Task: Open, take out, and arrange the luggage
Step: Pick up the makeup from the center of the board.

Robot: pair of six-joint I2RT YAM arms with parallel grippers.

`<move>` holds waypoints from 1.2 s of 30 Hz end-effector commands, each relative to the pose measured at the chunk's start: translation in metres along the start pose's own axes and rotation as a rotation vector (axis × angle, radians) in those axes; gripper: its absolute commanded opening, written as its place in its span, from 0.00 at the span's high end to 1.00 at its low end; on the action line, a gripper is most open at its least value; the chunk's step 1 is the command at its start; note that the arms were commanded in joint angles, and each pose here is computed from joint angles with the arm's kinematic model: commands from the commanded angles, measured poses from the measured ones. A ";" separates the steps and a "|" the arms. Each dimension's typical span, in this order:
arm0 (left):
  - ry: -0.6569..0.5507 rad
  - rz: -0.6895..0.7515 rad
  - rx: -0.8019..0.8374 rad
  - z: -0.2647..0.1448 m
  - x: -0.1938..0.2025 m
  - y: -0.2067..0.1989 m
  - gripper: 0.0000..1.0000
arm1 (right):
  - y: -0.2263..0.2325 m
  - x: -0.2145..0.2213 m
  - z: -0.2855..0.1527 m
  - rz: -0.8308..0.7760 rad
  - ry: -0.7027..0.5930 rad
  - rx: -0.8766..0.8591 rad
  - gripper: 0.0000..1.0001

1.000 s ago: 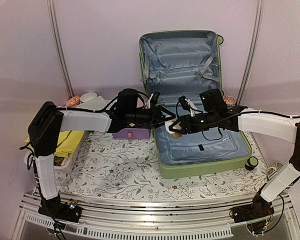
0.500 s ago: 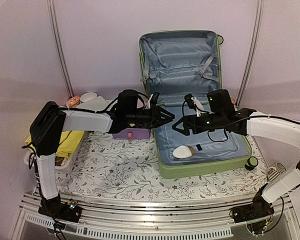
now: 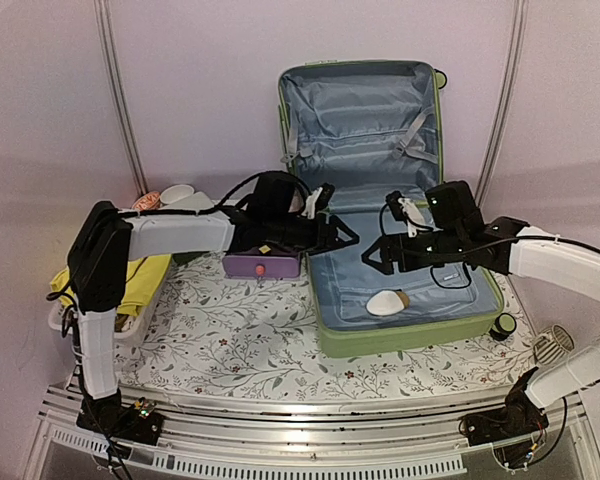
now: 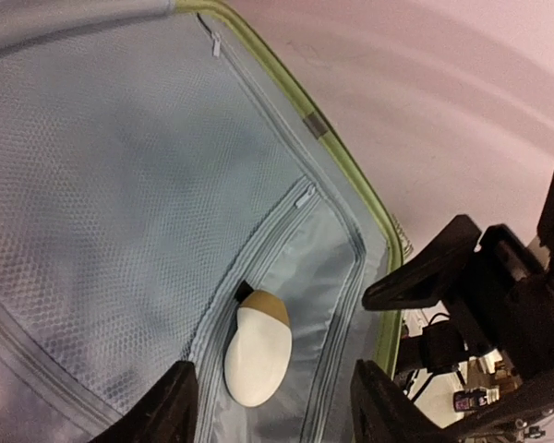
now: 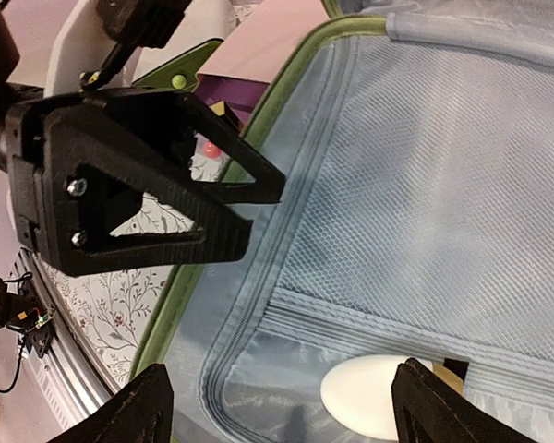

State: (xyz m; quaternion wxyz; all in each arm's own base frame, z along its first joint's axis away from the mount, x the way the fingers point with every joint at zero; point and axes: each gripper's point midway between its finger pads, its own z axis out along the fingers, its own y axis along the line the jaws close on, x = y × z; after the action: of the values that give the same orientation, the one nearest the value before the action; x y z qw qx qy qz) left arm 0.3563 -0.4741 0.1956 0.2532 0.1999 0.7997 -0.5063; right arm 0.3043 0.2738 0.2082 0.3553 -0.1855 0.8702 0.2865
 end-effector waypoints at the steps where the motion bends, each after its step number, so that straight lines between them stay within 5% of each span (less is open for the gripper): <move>1: 0.140 0.093 -0.089 0.017 0.041 0.006 0.38 | -0.049 0.028 -0.019 0.153 0.124 0.141 0.16; 6: 0.172 0.117 -0.027 0.020 0.051 -0.007 0.39 | -0.078 0.074 -0.029 0.383 0.312 0.074 0.17; 23: 0.337 0.158 0.005 0.038 0.097 -0.004 0.47 | -0.095 0.118 0.036 0.640 0.376 -0.209 0.26; 32: 0.336 0.164 0.005 0.037 0.096 -0.003 0.49 | -0.075 0.090 0.031 0.627 0.280 -0.360 0.76; 36: 0.317 0.198 0.017 0.033 0.088 -0.012 0.49 | -0.065 0.068 0.019 0.579 0.225 -0.396 0.89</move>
State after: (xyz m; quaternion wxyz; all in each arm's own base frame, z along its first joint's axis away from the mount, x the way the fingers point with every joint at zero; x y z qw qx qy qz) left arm 0.2898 -0.5016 0.1289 0.1636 0.3394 0.8112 -0.4472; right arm 0.2968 0.2219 0.0885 0.0764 0.0048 0.8695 0.4880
